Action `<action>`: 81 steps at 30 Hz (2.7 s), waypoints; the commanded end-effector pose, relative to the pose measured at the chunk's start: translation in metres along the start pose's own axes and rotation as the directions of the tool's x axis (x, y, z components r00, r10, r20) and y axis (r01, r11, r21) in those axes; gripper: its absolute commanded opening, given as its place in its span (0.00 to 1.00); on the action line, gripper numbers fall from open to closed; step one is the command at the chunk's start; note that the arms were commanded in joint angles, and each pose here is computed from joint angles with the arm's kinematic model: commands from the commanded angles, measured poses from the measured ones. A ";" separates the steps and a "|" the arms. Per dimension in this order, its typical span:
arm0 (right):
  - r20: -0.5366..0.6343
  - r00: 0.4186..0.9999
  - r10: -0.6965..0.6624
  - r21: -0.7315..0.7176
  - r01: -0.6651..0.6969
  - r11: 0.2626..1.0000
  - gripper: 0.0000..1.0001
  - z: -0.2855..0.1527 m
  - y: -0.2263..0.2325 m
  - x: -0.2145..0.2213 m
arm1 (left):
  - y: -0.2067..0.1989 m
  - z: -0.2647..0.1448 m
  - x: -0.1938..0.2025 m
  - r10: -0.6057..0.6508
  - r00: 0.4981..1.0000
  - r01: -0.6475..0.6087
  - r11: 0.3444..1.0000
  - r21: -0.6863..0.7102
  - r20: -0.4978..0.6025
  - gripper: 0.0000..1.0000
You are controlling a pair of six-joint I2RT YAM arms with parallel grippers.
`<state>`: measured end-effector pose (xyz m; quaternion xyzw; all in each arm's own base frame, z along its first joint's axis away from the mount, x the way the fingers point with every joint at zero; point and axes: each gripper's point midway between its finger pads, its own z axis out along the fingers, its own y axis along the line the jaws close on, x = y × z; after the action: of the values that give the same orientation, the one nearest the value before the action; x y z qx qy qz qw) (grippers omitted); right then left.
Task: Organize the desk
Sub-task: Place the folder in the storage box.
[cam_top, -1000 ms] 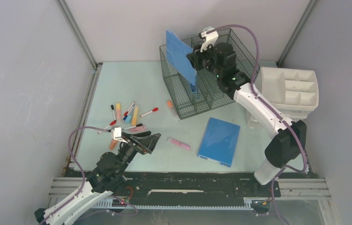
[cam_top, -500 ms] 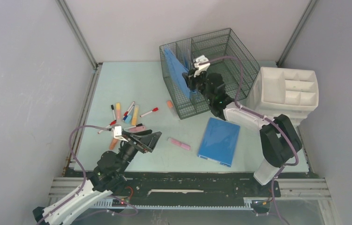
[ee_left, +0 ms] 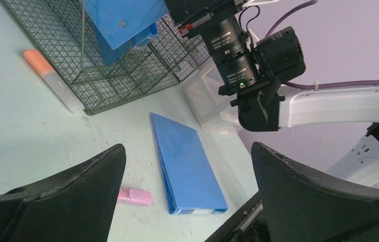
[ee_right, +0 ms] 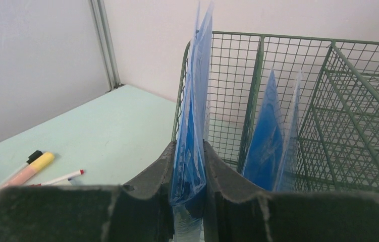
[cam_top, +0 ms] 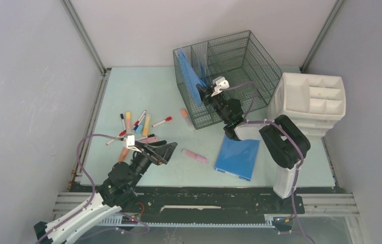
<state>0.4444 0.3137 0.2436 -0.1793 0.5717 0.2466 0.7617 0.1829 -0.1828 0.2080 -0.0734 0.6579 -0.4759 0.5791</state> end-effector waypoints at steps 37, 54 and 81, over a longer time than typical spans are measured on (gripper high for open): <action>0.043 0.999 -0.022 0.058 0.020 0.998 0.00 -0.022 -0.026 0.056 | -0.024 0.004 -0.015 -0.043 0.998 0.038 0.995 0.093 0.052 1.00; 0.054 0.994 -0.090 -0.042 0.092 0.995 0.46 -0.026 -0.009 0.047 | -0.026 0.002 -0.014 -0.052 0.997 0.046 0.993 0.111 0.050 1.00; -0.529 0.831 -0.170 -0.359 -0.038 0.933 0.79 -0.038 0.032 0.001 | -0.034 -0.012 -0.014 -0.045 0.998 0.038 0.985 0.170 0.032 1.00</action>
<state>0.3977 0.3248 0.2989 -0.3714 0.5799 0.2534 0.6794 0.1693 -0.1833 0.2411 -0.0597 0.6043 -0.5296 0.5922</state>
